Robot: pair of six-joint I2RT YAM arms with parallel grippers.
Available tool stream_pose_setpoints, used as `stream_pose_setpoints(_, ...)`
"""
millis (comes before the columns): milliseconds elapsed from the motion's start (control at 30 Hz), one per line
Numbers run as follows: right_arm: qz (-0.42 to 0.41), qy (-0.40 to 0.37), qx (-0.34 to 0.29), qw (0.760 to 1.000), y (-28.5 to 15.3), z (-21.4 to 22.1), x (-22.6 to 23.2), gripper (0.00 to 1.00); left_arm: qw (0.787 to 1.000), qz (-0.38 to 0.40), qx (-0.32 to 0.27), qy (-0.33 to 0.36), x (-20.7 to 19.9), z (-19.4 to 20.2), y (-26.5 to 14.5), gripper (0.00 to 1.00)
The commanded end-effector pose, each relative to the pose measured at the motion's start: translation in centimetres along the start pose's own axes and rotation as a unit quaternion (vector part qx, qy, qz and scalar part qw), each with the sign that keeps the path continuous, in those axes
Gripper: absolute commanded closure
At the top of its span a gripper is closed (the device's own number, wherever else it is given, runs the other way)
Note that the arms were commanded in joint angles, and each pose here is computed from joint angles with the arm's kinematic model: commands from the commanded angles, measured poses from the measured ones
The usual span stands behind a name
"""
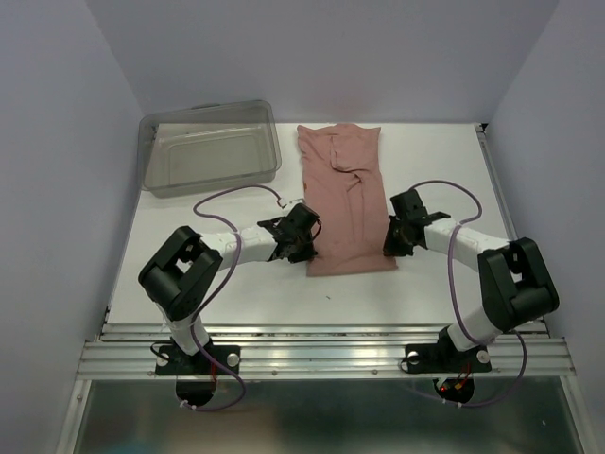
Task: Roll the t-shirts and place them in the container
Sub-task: Roll the T-shirt to the center of the board.
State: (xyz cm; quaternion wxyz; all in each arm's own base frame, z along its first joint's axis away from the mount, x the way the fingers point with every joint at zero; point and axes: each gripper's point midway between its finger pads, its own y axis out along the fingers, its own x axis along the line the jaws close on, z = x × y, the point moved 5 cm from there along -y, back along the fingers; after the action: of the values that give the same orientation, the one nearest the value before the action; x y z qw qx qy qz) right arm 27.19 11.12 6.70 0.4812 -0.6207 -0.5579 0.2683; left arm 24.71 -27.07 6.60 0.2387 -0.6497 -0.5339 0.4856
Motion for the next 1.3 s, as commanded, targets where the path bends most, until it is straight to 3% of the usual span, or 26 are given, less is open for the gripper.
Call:
stream_pose_setpoints(0, 0.005, 0.006, 0.003, 1.000, -0.8, 0.9, -0.9, 0.93, 1.000, -0.011, -0.018, 0.016, -0.1, -1.1, -1.0, 1.00)
stream_pose_setpoints(133, -0.021, 0.013, -0.009, 1.000, -2.8, 0.6, -0.3, 0.93, 0.999, 0.023, -0.028, 0.029, -1.6, -2.1, -2.8, 1.00)
stream_pose_setpoints(267, -0.004, 0.035, -0.094, 0.995, -5.7, -1.0, -1.3, 0.91, 0.997, 0.046, -0.039, 0.044, -2.4, -2.7, -4.6, 1.00)
stream_pose_setpoints(400, 0.023, 0.049, -0.111, 0.992, -6.2, -0.7, -2.5, 0.71, 0.998, 0.045, -0.040, 0.023, -1.4, -1.9, -5.6, 1.00)
stream_pose_setpoints(433, 0.018, 0.054, -0.100, 0.993, -6.0, -0.4, -2.5, 0.66, 0.998, 0.055, -0.039, 0.018, -1.4, -1.8, -6.1, 0.97)
stream_pose_setpoints(467, 0.017, 0.057, -0.087, 0.994, -5.6, 0.3, -2.7, 0.62, 0.997, 0.069, -0.037, 0.009, -1.6, -1.6, -6.2, 0.83)
stream_pose_setpoints(633, -0.004, 0.088, -0.050, 0.995, -4.6, 1.8, -2.6, 0.53, 0.996, 0.092, 0.000, -0.020, -0.7, 0.8, -6.3, 0.51)
stream_pose_setpoints(733, -0.026, 0.108, -0.046, 0.993, -4.5, 2.0, -2.8, 0.46, 0.995, 0.095, 0.008, -0.037, -0.1, 1.6, -6.1, 0.50)
stream_pose_setpoints(900, -0.053, 0.132, -0.030, 0.989, -3.8, 2.6, -3.1, 0.39, 0.992, 0.109, 0.019, -0.057, 0.0, 2.8, -5.7, 0.62)
stream_pose_setpoints(1267, -0.100, 0.168, -0.030, 0.980, -3.5, 3.5, -3.8, 0.37, 0.988, 0.123, 0.002, -0.091, 0.7, 3.3, -6.0, 0.57)
